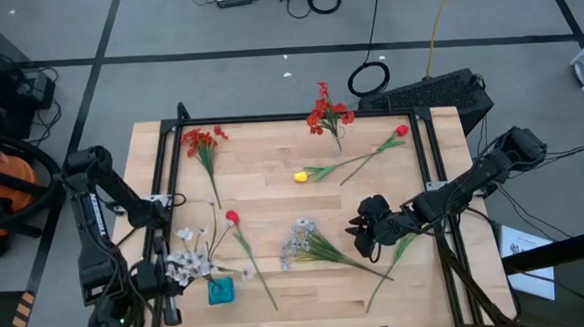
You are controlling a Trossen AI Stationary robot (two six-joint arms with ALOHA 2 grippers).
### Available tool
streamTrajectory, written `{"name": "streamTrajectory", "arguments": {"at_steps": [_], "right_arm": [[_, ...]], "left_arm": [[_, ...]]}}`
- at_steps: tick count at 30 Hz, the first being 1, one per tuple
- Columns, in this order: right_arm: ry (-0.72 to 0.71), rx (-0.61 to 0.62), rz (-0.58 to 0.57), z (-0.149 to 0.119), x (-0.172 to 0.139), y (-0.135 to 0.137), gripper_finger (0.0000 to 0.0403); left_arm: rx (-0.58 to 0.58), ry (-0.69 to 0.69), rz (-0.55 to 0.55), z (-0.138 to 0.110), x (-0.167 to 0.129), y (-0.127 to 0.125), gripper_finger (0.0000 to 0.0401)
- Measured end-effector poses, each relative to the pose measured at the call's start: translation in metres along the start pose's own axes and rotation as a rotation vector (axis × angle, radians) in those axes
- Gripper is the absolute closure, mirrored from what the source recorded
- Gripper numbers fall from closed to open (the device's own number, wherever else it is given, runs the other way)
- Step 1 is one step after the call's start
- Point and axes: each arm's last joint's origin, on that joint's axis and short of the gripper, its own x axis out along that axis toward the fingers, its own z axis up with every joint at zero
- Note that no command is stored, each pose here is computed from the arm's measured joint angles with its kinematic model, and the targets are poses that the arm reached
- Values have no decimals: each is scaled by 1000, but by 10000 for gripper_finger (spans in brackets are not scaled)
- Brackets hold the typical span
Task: Sort flowers into vase by color
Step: Put the top white flowers into the blue flower vase
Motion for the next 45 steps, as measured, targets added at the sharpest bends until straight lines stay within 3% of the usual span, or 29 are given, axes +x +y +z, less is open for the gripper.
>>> {"name": "streamTrajectory", "arguments": {"at_steps": [8, 17, 21, 36, 45], "right_arm": [[-10, 8, 14, 1, 0, 1, 268], [-18, 11, 25, 2, 0, 3, 268], [-19, 11, 25, 2, 0, 3, 268], [-63, 14, -8, 3, 0, 2, 268], [-63, 15, -8, 3, 0, 2, 268]], "left_arm": [[-5, 3, -13, -6, -3, 1, 391], [-138, 13, 0, -69, -1, 24, 391], [-168, 36, -6, -84, 0, 30, 391], [-27, 68, -35, -87, 0, 25, 391], [29, 44, -21, -105, 2, 12, 391]]}}
